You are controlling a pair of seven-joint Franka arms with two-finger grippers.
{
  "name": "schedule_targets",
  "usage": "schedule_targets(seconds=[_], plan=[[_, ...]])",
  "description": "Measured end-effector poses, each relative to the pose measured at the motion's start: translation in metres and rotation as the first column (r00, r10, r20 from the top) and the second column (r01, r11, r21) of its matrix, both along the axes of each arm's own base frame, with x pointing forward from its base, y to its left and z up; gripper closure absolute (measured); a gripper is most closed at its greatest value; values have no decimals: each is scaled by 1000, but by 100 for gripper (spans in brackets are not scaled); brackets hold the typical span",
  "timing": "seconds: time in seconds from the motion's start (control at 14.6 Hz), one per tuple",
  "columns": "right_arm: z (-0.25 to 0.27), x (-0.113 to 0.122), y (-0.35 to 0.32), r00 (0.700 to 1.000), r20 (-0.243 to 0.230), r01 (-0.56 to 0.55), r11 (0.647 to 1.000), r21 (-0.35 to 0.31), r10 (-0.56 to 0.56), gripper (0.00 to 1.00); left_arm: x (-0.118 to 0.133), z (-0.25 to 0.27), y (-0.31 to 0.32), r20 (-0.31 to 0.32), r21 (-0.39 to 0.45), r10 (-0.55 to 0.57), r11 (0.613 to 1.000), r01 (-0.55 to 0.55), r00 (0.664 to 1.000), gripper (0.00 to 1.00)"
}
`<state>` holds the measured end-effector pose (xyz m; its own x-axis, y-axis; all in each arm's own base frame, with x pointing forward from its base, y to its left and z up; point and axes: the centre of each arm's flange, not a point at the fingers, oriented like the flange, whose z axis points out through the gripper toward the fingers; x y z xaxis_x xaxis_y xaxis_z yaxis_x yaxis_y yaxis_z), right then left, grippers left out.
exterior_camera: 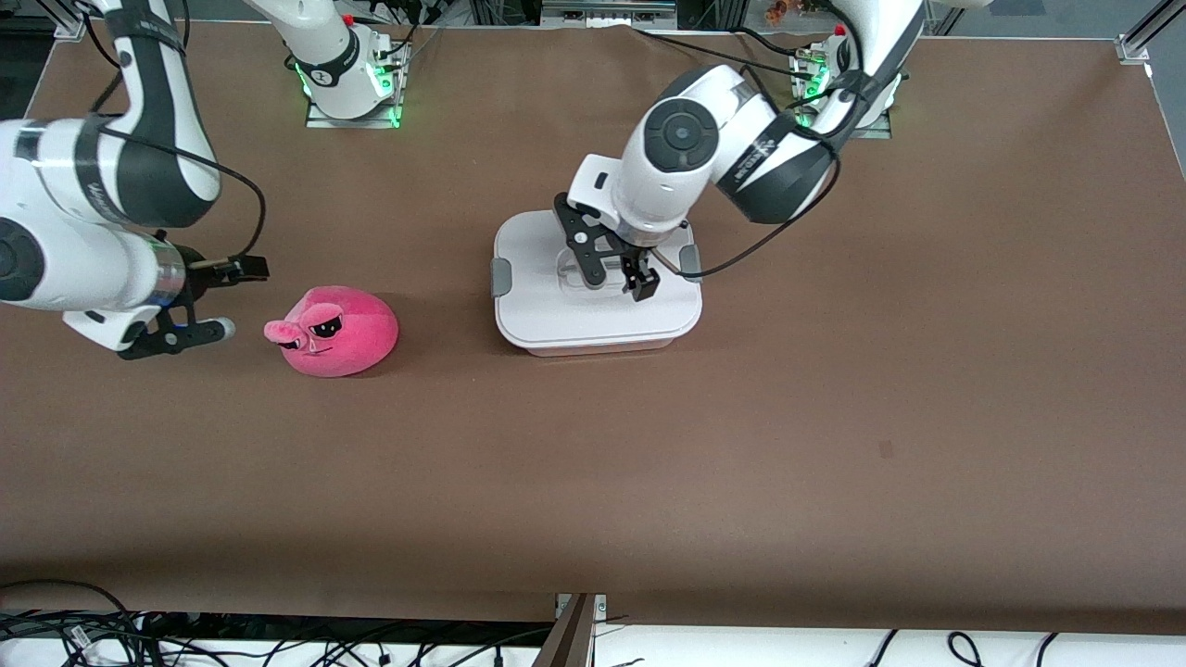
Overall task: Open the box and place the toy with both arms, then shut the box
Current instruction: 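Reach the left gripper to the lid handle while the right gripper reaches the toy, then lift the white lid off with the left gripper while the right gripper grasps the toy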
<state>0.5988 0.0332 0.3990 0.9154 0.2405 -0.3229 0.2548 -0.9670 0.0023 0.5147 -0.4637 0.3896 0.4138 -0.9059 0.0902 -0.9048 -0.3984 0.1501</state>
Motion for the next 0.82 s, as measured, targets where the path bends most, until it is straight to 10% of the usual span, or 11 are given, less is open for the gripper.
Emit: schedule_targets(seconds=[0.27, 0.82], plan=[[-45, -15, 22, 998, -3, -57, 998, 38, 57, 0, -7, -38, -18, -18, 0, -35, 999, 35, 999, 0], [-92, -13, 52, 978, 166, -138, 988, 66, 126, 0, -11, -41, -23, -22, 0, -45, 999, 45, 999, 81]])
